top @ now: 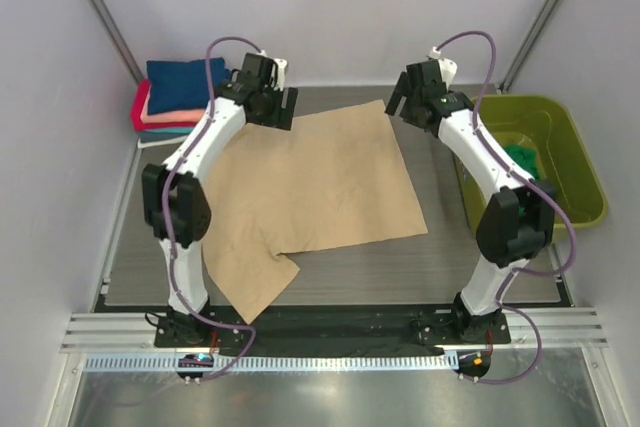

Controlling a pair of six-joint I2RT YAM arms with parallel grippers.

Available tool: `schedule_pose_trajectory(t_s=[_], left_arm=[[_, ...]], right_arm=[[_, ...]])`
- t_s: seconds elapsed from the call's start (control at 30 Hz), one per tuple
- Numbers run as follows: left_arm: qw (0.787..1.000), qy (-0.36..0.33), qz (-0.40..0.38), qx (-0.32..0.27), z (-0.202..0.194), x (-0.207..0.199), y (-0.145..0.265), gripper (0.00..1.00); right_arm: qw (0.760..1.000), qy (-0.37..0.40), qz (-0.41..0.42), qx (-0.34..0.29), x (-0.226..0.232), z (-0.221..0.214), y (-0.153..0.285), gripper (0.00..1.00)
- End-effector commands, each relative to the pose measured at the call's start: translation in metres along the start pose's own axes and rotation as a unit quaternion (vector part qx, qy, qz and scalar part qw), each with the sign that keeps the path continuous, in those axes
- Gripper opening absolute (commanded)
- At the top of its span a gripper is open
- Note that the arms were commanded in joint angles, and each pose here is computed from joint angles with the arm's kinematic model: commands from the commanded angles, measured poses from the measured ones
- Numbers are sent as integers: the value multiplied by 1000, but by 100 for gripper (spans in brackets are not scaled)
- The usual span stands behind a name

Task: Fold and stack the t-shirts
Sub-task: Flatten the tshirt out

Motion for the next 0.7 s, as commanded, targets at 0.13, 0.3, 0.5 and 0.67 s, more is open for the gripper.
schedule_pose_trajectory(t_s=[0.13,0.3,0.5,0.67], left_arm=[[989,126,33,-67,-50,-3,57,81],[981,165,73,-64,-110,10,51,82],[977,184,110,-18,-143,18,23,82],[975,190,111,18,-161,19,-5,80]], right_arm=[[963,-15,263,52,65,-58,-9,95],[942,-6,315,118,89,-93,-55,93],[946,-6,287,148,87,-118,-88,93],[959,-28,214,184,44,-153,-108,93]])
Point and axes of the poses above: each gripper's point midway between its finger pads, its own y axis back along the fingers, its own x axis along the line the jaws close on, z = x × y, the point moved 7 cm from there along y, back along the fingers, and after that the axes turned 3 degrees about y, right-handed, at the moved point
